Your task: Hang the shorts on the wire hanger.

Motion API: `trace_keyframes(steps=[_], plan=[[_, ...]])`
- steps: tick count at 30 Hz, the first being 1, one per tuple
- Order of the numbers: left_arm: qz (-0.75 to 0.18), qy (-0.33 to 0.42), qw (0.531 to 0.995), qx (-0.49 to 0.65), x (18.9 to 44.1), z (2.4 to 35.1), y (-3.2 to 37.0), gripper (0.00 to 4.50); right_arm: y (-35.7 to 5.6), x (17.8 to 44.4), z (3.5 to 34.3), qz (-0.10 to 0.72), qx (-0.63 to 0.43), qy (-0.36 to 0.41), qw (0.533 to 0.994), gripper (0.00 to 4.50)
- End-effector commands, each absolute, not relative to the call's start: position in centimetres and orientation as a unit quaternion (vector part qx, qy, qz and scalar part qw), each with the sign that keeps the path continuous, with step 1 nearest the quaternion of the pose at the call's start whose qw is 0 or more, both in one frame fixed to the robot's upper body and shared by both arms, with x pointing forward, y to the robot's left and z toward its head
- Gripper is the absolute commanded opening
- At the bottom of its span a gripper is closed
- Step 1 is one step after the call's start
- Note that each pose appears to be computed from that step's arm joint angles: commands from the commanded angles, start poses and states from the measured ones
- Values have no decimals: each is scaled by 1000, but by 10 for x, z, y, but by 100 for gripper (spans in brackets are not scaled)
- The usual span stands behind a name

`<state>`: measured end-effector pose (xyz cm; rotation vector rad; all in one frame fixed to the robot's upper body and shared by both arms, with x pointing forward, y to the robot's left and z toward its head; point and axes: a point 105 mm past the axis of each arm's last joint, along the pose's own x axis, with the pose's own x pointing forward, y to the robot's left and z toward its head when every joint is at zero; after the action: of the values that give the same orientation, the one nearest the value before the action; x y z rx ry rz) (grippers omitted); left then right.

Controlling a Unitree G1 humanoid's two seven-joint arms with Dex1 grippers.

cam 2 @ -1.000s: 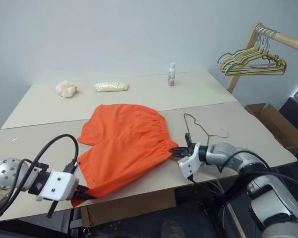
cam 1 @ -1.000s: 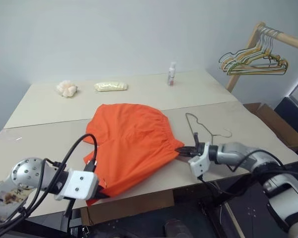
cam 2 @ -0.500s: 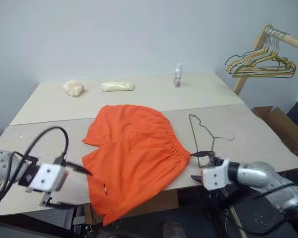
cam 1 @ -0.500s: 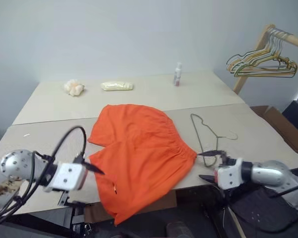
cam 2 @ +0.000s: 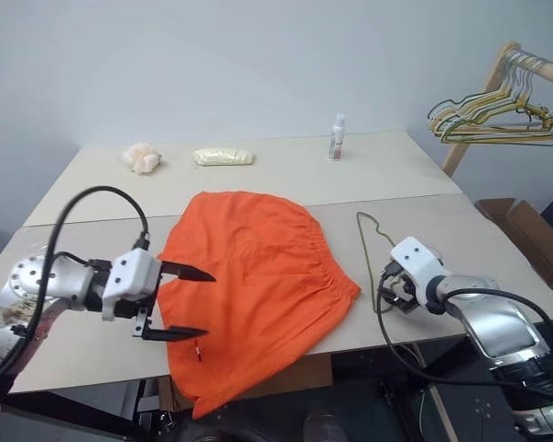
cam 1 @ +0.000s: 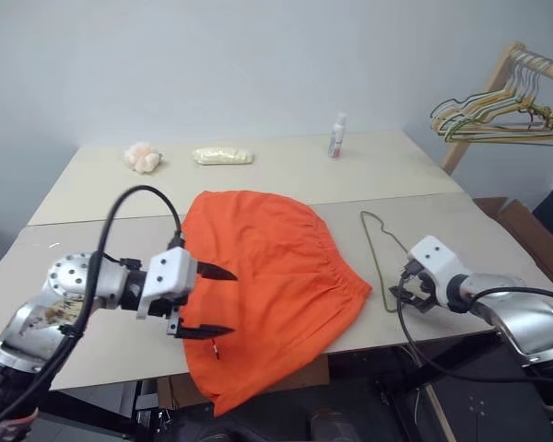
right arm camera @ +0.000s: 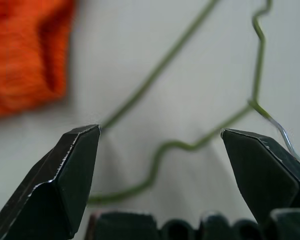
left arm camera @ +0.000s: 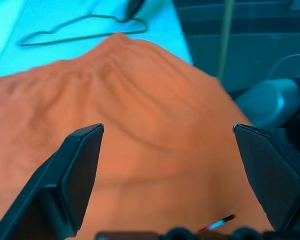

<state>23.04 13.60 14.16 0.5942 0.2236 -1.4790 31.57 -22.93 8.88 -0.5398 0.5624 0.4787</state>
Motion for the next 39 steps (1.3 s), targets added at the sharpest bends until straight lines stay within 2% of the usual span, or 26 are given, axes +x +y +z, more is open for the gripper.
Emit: trace_keyframes(steps=[1,2,5,7,16,22,29,33,35,39], plan=[[-665,101,681,289,226,136,132,450,-208,320,134,271,-270,166,909,448],[-665,101,682,288,226,135,132,450,-203,319,139,281,-267,155,909,448],[-657,98,691,283,229,138,133,450,-193,321,149,295,-253,133,912,391],[-652,98,696,285,231,139,135,450,-188,322,146,302,-252,135,909,322],[-652,96,696,283,230,140,137,450,-166,339,98,325,-269,189,887,3],[-652,91,698,283,231,141,136,450,-168,339,58,327,-302,254,859,3],[-645,93,703,285,230,141,143,450,-174,290,48,368,-317,307,818,3],[-645,95,702,286,229,140,145,450,-168,271,51,377,-313,313,813,3],[-645,95,702,287,229,140,145,450,-166,270,52,372,-310,307,819,3],[-650,93,697,288,231,141,144,450,-172,291,68,330,-306,264,853,3]])
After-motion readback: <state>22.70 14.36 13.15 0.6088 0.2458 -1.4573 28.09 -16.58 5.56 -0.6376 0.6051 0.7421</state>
